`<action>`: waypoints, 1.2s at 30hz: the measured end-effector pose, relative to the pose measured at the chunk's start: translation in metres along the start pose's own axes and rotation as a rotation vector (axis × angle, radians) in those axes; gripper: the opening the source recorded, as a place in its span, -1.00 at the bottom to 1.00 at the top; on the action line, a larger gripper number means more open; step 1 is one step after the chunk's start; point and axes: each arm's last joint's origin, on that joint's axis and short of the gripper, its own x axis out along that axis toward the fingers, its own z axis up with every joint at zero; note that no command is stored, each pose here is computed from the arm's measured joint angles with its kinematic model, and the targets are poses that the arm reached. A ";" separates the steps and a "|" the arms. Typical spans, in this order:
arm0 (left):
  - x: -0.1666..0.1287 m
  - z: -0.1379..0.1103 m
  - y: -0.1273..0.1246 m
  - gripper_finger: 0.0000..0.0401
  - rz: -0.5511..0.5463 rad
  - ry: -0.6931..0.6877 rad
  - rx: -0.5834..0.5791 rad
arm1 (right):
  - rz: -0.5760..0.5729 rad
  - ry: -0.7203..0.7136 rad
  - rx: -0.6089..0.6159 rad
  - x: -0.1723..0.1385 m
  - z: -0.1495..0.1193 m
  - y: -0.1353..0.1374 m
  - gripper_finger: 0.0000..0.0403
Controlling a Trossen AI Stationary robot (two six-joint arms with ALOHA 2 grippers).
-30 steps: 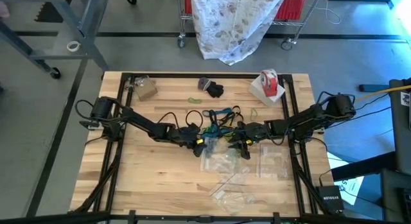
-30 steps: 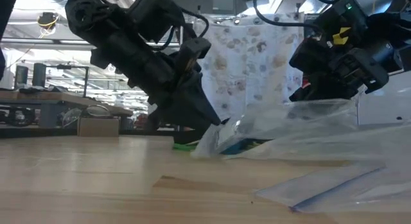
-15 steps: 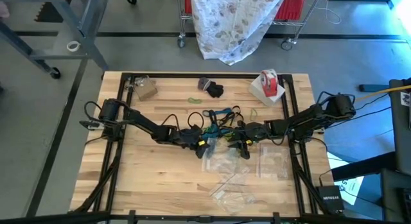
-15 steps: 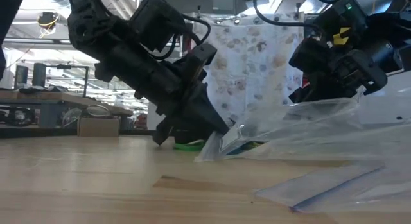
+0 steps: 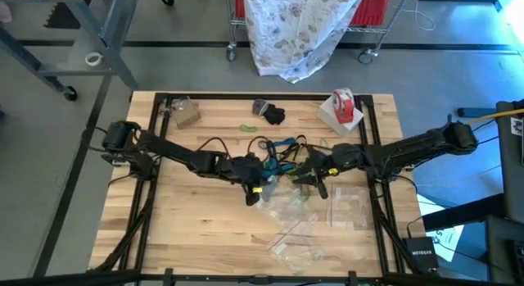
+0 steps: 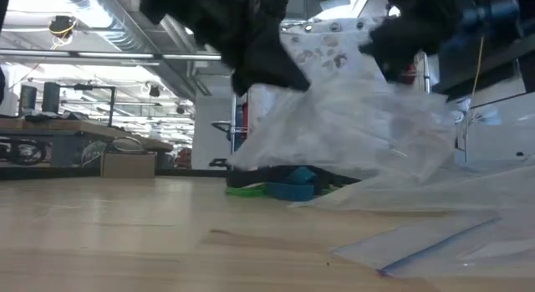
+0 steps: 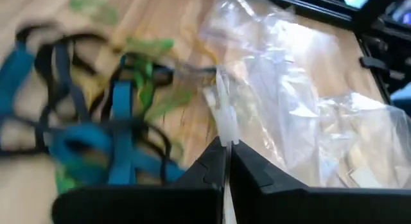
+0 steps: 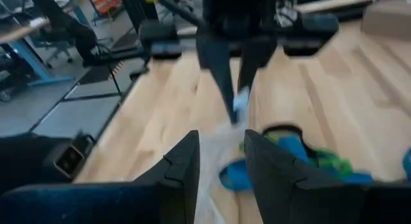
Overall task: Sort rubber bands
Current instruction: Open the transparent zip bag
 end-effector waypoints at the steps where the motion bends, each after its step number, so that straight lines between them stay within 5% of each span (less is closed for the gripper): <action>1: -0.001 0.006 -0.002 -1.00 -0.001 -0.002 0.029 | -0.003 0.001 0.000 0.002 0.007 0.001 -0.43; 9: -0.004 0.029 -0.005 -1.00 0.036 -0.023 0.131 | -0.067 0.157 -0.008 0.021 0.029 0.003 -0.43; 20: -0.004 0.030 -0.006 -1.00 0.034 -0.025 0.163 | -0.099 0.137 -0.022 0.036 0.031 0.000 -0.44; 27: -0.004 0.029 -0.006 -0.99 0.035 -0.024 0.166 | -0.110 0.128 -0.081 0.038 0.031 -0.001 -0.93; 36: -0.015 0.036 -0.005 -0.74 0.034 -0.042 0.081 | -0.138 0.132 -0.112 0.037 0.030 -0.002 -0.99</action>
